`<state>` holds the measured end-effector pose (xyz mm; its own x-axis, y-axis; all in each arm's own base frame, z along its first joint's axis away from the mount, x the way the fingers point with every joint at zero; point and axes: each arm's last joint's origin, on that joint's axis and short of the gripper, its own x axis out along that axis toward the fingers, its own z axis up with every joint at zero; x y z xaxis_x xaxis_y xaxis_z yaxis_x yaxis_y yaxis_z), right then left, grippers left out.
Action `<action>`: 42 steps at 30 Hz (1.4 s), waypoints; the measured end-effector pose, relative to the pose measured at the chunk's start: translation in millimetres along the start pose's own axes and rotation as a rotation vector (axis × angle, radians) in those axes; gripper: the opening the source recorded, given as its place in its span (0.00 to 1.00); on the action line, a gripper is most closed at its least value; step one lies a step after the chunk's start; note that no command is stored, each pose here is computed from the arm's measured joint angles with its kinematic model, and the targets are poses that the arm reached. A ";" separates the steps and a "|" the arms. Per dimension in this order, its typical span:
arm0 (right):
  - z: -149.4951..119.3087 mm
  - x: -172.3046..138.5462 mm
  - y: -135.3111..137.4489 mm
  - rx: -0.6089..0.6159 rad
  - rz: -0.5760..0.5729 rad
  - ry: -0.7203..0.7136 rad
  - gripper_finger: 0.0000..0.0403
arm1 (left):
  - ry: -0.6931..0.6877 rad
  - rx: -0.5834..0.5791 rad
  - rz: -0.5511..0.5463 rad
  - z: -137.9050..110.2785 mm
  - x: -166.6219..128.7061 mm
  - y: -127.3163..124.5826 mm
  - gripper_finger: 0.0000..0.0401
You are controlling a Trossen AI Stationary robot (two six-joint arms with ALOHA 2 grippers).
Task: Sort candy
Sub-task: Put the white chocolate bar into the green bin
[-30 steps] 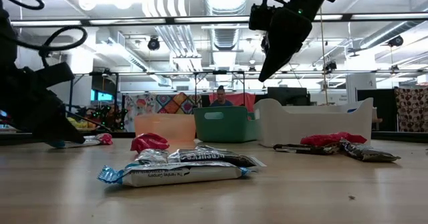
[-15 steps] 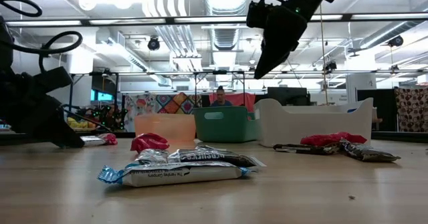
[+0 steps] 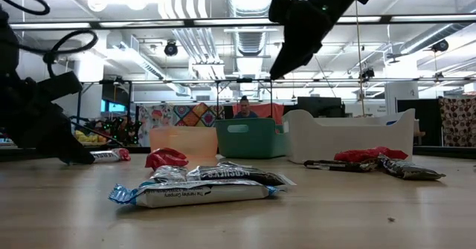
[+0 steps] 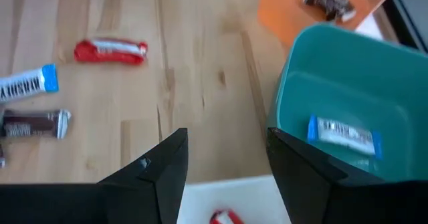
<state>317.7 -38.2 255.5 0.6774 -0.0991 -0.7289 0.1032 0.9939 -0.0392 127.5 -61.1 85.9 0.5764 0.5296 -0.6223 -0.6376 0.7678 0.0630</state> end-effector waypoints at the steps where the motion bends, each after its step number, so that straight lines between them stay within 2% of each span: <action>1: 0.5 0.7 0.5 -0.001 0.001 -0.016 0.48 | 0.002 0.007 -0.016 2.7 -1.1 -3.8 0.21; 6: 3.4 6.2 1.0 -0.007 0.005 -0.113 0.48 | -0.028 0.001 -0.030 10.5 -3.9 -12.0 0.22; 10: 10.7 18.7 4.1 -0.014 0.066 -0.279 0.48 | -0.118 -0.009 -0.013 18.5 -6.1 -17.6 0.22; 14: 16.7 40.7 9.1 -0.029 0.077 -0.464 0.48 | -0.224 0.018 0.008 33.0 -11.5 -28.3 0.22; 19: 21.1 72.6 11.2 -0.009 0.079 -0.590 0.48 | -0.341 0.094 0.065 54.5 -20.9 -42.8 0.23; 25: 28.4 102.9 12.4 0.029 0.095 -0.603 0.48 | -0.404 0.196 0.098 82.9 -35.1 -61.9 0.23; 29: 36.2 114.9 15.2 0.016 0.191 -0.604 0.48 | -0.415 0.263 0.104 95.7 -41.9 -69.7 0.23; 37: 47.7 114.3 17.3 0.012 0.275 -0.628 0.48 | -0.415 0.297 0.112 97.8 -42.4 -70.6 0.23; 42: 55.1 110.7 17.6 0.059 0.319 -0.643 0.48 | -0.428 0.304 0.133 97.8 -42.2 -70.0 0.23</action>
<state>434.7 -34.4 211.8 0.9739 0.1689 -0.1516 -0.1447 0.9767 0.1586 197.8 -101.9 184.1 0.6981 0.6801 -0.2239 -0.5793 0.7202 0.3816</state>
